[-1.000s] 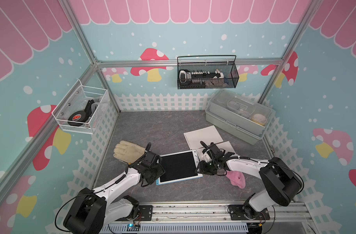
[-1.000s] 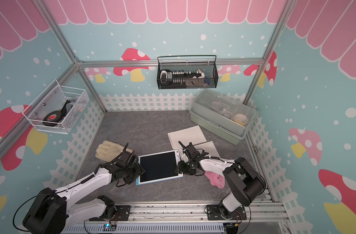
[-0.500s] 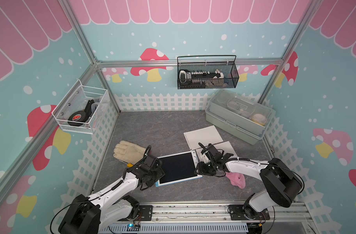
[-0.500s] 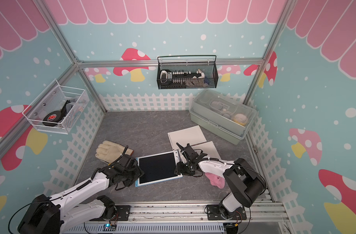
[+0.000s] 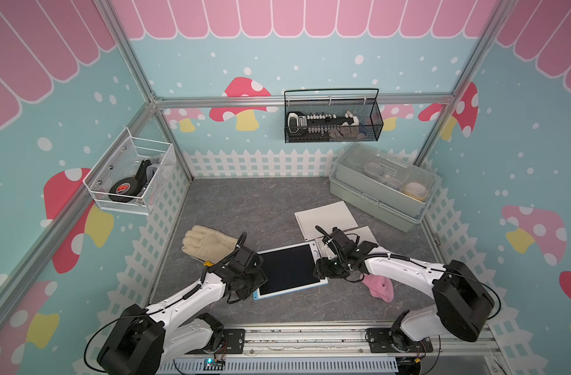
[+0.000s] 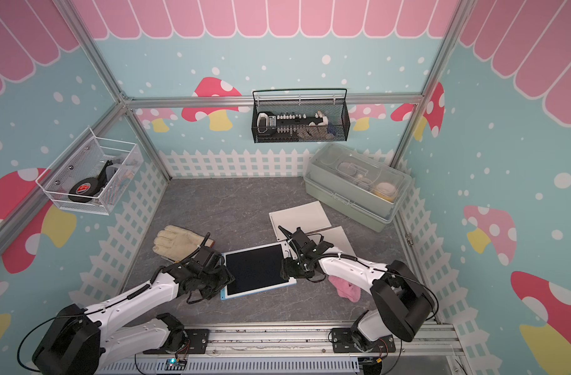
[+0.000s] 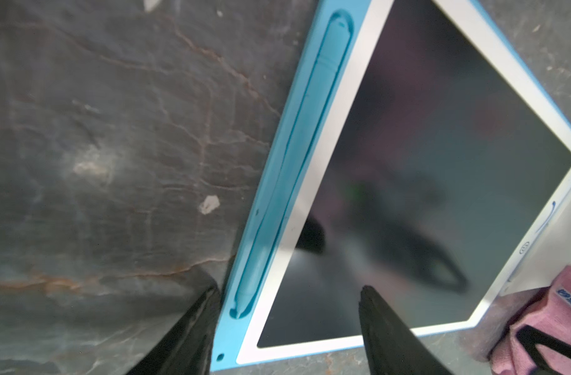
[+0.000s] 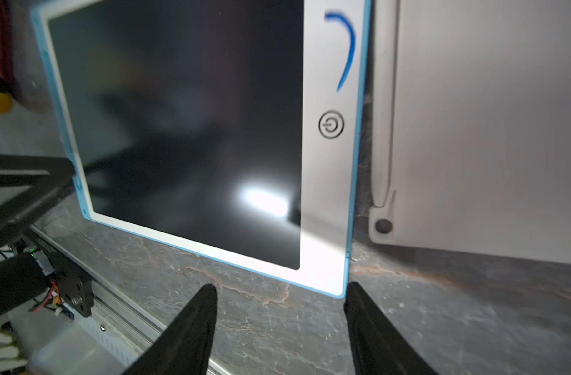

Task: Wipe the drawing tablet
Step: Pick up the cleaning item at the center of the board.

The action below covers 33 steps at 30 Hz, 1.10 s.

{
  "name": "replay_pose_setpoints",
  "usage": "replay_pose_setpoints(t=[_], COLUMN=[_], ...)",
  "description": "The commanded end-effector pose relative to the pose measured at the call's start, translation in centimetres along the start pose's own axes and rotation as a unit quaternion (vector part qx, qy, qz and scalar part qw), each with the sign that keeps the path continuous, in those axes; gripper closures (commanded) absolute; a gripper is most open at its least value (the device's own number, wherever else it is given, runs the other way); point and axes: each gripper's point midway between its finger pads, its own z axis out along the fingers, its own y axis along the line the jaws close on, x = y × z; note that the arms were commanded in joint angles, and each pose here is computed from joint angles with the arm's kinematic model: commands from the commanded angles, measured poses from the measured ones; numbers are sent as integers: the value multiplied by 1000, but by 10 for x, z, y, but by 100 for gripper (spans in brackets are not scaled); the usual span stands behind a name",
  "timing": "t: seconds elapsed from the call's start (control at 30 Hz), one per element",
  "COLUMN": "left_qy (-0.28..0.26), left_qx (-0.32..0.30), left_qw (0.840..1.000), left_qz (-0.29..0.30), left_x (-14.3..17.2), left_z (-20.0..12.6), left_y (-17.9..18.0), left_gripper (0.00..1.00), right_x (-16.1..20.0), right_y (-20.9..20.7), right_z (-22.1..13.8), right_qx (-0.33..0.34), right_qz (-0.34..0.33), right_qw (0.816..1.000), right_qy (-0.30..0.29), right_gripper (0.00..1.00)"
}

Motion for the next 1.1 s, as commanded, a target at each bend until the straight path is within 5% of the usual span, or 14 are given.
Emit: replay_pose_setpoints(t=[0.0,0.1,0.23,0.43,0.63,0.77,0.93,1.07], left_qy=[-4,-7,3,9,28,30,11,10], left_qx=[1,-10,-34,-40,-62,-87,-93,-88], left_qw=[1000,1000,999,999,996,994,993,993], left_qz=[11,22,33,27,52,55,67,77], left_x=[-3,-6,-10,-21,-21,-20,-28,-31], left_z=[-15,-20,-22,-24,-18,-13,-8,-2], left_y=[-9,-11,-8,-2,7,19,20,16], left_gripper=[32,32,32,36,52,61,71,72], right_x=[-14,-7,22,48,68,77,68,48], right_y=[-42,-97,-154,-185,-198,-201,-201,-194], right_z=[-46,-81,-90,-67,-34,-17,-19,-34], right_qx=[129,228,256,257,253,240,236,221], right_qz=[0,74,194,266,304,321,308,278], right_qw=[990,965,943,928,918,916,922,933], right_qy=[-63,-104,-90,-52,-14,1,-14,-59], right_gripper=[30,27,27,29,36,54,97,100])
